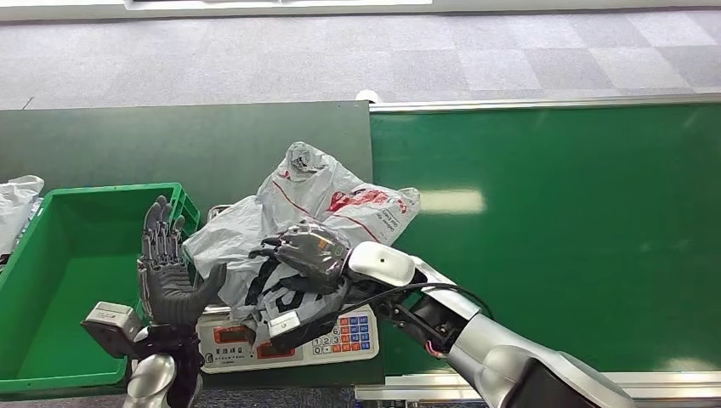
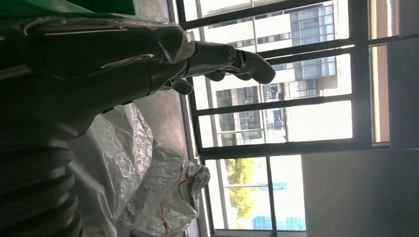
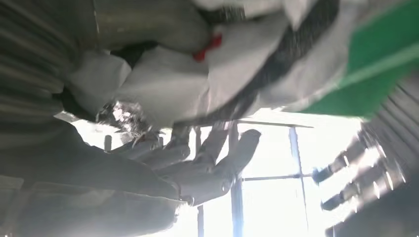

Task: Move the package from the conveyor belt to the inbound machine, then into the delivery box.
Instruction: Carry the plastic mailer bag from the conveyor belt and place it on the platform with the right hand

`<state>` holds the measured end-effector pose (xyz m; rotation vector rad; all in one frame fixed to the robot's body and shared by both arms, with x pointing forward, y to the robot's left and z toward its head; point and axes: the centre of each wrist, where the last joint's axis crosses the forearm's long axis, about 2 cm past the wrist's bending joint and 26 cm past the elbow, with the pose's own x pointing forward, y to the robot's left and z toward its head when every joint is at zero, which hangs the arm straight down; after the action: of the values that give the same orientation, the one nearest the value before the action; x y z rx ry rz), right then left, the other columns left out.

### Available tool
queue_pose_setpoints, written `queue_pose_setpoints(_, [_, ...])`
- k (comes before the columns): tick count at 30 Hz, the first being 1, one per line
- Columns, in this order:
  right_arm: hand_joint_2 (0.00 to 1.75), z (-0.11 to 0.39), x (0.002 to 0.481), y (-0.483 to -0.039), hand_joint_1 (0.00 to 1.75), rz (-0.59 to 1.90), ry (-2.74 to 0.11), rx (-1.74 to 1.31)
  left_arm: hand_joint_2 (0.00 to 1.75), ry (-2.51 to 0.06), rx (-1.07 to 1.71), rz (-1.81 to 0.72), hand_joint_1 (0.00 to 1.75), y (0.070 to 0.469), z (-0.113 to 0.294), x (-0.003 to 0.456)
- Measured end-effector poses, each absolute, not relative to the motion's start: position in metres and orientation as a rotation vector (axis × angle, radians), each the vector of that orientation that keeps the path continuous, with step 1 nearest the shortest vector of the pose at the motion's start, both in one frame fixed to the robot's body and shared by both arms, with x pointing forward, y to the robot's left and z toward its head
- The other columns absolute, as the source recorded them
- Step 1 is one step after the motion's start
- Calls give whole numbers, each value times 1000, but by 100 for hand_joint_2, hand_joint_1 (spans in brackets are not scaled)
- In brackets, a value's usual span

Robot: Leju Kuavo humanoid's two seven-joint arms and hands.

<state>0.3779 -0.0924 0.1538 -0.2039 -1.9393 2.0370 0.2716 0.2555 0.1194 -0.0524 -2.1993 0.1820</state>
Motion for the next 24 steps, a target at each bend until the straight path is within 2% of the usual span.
queue_pose_setpoints(5, [175,158,374,-98,0,1792,-2007,18,175,-2226,-35,251,0,258,122,272])
queue_pose_setpoints(13, [175,162,373,-107,0,1655,-2048,99,175,-2241,10,298,0,260,125,272])
queue_pose_setpoints(24, [175,157,362,-144,0,1209,-2015,598,175,-2325,182,451,0,277,151,259])
